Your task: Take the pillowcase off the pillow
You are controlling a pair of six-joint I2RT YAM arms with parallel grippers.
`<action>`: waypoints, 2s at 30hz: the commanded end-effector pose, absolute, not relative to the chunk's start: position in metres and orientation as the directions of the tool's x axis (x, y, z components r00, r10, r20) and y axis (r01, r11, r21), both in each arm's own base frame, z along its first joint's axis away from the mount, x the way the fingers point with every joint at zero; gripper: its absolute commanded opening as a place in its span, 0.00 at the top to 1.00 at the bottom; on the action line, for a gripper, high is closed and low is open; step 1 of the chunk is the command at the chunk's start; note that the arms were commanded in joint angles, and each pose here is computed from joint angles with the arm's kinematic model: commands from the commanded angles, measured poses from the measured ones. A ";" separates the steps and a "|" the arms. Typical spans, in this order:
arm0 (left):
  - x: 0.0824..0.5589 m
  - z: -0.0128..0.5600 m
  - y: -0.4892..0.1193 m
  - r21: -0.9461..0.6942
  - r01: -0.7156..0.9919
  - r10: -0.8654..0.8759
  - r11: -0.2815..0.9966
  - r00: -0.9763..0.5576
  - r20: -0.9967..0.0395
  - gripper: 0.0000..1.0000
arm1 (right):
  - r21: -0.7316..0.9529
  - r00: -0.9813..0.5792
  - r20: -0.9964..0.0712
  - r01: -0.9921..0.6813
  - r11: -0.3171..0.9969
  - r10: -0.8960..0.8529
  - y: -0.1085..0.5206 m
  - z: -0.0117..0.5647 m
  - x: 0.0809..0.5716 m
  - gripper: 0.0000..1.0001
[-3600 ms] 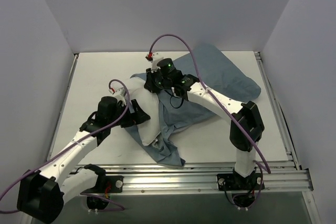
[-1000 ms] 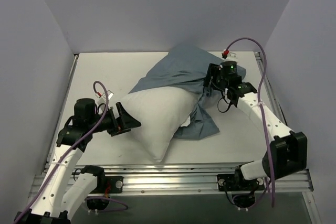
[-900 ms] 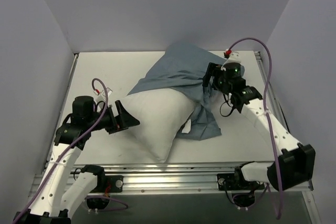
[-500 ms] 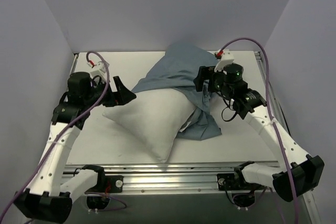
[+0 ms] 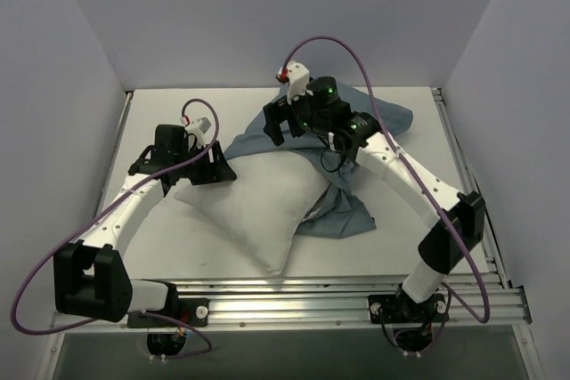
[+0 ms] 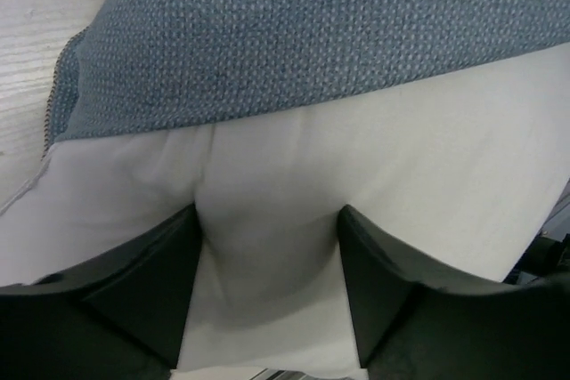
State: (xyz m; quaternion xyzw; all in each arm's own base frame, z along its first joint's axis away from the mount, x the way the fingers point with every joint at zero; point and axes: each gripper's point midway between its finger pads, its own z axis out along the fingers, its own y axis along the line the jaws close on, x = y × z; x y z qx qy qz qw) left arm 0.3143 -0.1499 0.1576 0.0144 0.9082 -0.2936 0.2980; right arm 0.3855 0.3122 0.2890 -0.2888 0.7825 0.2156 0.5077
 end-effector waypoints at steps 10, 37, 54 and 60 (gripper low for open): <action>0.315 0.143 -0.171 -0.541 0.264 -0.098 0.798 -0.829 -0.550 0.98 | -0.032 -0.296 -0.835 -0.815 0.578 -0.463 0.395 0.217 0.406 0.07; 0.215 0.275 -0.077 -0.308 0.071 -0.209 0.949 -0.588 -0.781 0.98 | -0.060 -0.553 -0.822 0.323 0.945 0.136 0.010 0.221 0.553 1.00; 0.341 0.325 -0.137 -0.356 0.249 -0.202 0.901 -0.485 -0.851 0.06 | 0.230 -0.443 -0.886 -0.161 0.960 0.138 0.151 0.314 0.481 0.26; 0.292 0.319 -0.193 -0.307 0.413 -0.054 0.857 -0.521 -0.852 0.06 | 0.347 -0.375 -0.888 -0.163 0.924 0.268 0.149 0.333 0.419 0.13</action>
